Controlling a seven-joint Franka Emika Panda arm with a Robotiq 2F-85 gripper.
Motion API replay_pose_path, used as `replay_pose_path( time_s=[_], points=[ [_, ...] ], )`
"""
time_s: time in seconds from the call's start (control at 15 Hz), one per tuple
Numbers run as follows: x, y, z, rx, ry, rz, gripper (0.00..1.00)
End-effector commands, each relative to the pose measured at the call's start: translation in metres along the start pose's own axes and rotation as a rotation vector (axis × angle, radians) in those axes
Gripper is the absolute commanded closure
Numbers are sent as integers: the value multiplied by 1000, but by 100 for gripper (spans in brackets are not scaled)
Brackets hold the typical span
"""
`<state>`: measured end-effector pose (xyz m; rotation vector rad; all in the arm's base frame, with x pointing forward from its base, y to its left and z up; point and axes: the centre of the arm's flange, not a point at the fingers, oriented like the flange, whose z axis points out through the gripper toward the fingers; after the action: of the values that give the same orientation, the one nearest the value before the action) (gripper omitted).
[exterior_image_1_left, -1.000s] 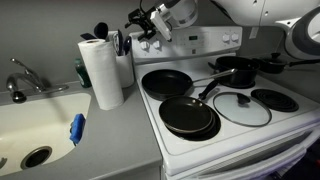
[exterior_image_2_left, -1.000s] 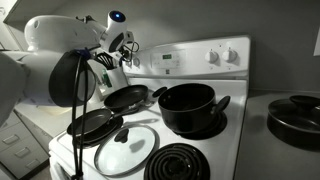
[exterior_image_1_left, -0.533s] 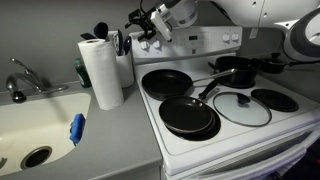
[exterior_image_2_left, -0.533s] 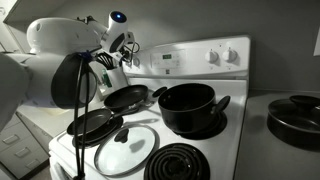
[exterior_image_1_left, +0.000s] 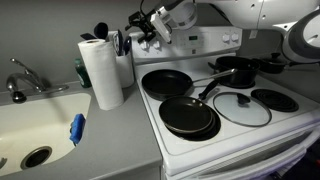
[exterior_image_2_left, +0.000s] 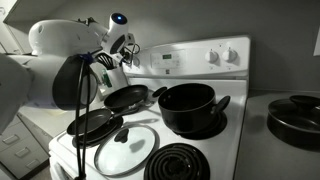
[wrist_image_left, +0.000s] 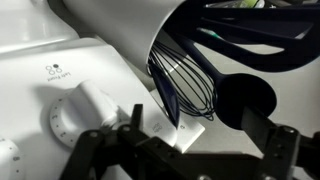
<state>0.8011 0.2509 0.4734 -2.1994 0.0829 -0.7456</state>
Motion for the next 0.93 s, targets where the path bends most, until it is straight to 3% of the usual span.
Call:
replay_pose_path(
  time_s=[0.0, 0.4, 0.87],
  points=[
    [5, -10, 4, -14, -45, -39, 0],
    [-20, -45, -19, -101, -224, -201, 0],
    [-37, -74, -70, -339, -430, -360, 0]
  ],
)
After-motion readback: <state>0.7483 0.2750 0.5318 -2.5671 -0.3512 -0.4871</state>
